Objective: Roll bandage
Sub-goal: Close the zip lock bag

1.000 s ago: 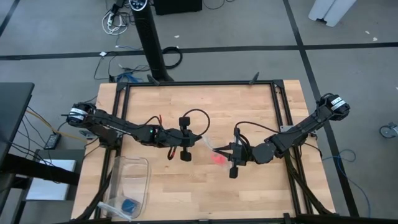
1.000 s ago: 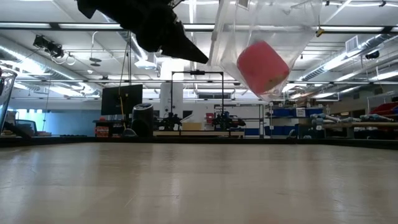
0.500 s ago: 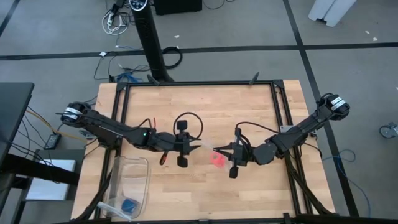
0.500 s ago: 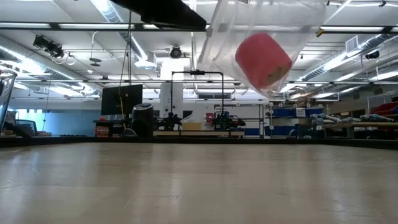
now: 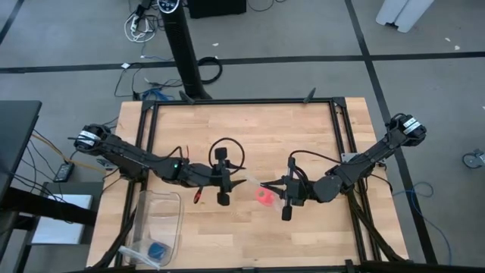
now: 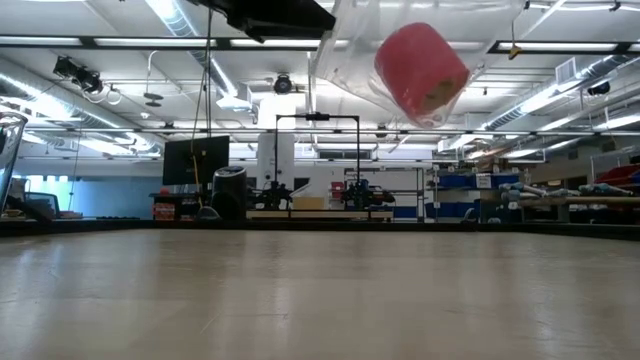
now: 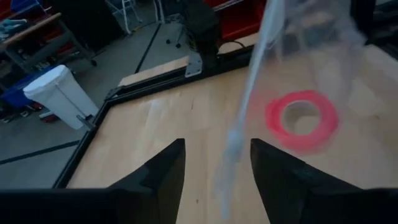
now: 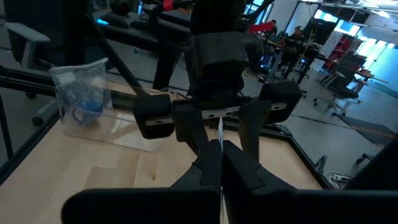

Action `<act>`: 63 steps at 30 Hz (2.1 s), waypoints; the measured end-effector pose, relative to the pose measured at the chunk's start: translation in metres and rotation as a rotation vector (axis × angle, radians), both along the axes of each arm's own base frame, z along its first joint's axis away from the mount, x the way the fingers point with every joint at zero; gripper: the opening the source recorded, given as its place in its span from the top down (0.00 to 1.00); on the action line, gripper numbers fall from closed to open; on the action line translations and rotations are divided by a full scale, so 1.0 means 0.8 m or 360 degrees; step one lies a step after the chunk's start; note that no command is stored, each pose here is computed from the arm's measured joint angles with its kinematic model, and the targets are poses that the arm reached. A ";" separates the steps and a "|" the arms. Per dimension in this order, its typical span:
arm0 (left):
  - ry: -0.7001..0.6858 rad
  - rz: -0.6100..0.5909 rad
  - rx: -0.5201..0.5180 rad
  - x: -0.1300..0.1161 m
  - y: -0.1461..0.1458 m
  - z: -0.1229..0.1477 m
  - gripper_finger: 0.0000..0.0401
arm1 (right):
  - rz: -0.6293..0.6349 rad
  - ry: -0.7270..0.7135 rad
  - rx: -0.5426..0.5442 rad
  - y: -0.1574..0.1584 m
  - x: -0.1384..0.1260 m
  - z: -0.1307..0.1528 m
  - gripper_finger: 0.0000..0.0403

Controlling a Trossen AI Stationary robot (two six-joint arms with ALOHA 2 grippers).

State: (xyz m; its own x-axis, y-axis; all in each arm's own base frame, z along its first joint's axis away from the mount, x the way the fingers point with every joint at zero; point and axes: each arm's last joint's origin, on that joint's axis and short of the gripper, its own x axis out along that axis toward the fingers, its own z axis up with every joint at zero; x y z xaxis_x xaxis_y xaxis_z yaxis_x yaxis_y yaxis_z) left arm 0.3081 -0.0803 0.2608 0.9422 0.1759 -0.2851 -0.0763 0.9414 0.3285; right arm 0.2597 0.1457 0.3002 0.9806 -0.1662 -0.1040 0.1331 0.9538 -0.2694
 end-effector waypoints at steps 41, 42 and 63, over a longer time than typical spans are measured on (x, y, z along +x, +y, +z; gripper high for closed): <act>0.0152 0.0036 0.0058 0.014 0.002 -0.030 0.94 | -0.0002 0.0021 -0.0024 0.001 0.000 -0.004 1.00; 0.0158 0.0037 0.0060 0.013 0.002 -0.031 0.94 | -0.0001 0.0020 -0.0023 0.001 0.000 -0.004 1.00; 0.0297 0.0015 0.0072 0.012 0.002 -0.040 0.78 | 0.0036 -0.0064 0.0042 0.003 -0.003 0.009 1.00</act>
